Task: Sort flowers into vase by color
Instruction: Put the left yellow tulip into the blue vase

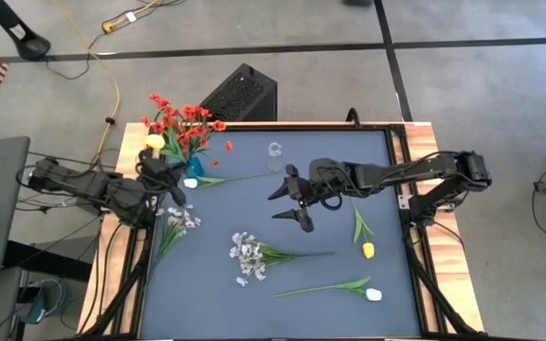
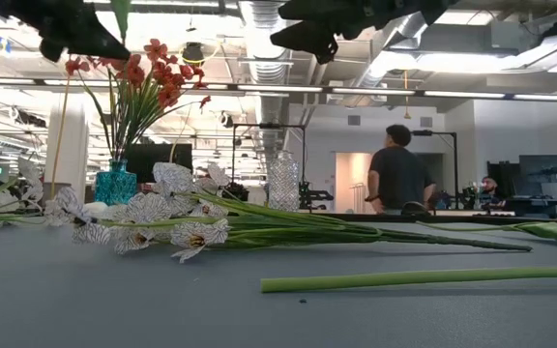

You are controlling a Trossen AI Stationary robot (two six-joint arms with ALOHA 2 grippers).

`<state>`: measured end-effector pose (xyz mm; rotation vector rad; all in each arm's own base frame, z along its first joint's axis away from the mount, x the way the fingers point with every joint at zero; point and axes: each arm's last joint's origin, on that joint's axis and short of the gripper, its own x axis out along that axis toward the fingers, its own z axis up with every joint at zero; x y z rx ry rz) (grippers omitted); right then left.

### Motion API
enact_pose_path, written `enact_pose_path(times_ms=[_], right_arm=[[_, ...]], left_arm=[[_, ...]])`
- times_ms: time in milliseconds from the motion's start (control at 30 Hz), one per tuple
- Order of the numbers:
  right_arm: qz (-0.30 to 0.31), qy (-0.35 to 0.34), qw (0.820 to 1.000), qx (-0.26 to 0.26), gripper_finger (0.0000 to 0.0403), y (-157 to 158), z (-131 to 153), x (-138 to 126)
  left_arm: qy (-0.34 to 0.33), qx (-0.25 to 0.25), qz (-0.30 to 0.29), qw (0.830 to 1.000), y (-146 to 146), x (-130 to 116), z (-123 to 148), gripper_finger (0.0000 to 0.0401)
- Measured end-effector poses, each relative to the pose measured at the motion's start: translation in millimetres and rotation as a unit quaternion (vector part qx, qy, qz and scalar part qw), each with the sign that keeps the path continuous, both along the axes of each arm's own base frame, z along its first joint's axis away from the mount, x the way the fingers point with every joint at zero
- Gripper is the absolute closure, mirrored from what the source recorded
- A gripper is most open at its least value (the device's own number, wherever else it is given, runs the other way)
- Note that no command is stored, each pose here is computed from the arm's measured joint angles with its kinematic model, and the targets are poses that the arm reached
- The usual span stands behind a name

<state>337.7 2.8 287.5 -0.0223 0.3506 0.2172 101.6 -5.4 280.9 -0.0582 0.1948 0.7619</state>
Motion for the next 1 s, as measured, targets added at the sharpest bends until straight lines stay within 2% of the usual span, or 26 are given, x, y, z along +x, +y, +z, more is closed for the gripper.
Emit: enact_pose_path(times_ms=[167,400,633,1000], right_arm=[[-0.001,-0.001,1.0,-0.005,0.0124,-2.0,0.0,0.0],[0.0,-0.002,1.0,-0.007,0.0124,-1.9,0.1,0.0],[0.004,-0.002,1.0,-0.007,0.0124,1.1,-0.1,0.1],[0.012,0.007,1.0,-0.005,0.0124,9.3,-1.6,-0.6]], left_arm=[[0.017,0.039,0.044,0.998,2.1,-1.6,0.7,0.0401],[0.063,0.071,0.092,0.991,6.4,8.8,-4.4,0.0401],[0.094,0.067,0.119,0.986,16.7,16.3,-9.2,0.0401],[0.096,0.058,0.134,0.985,24.0,16.1,-9.1,0.0401]])
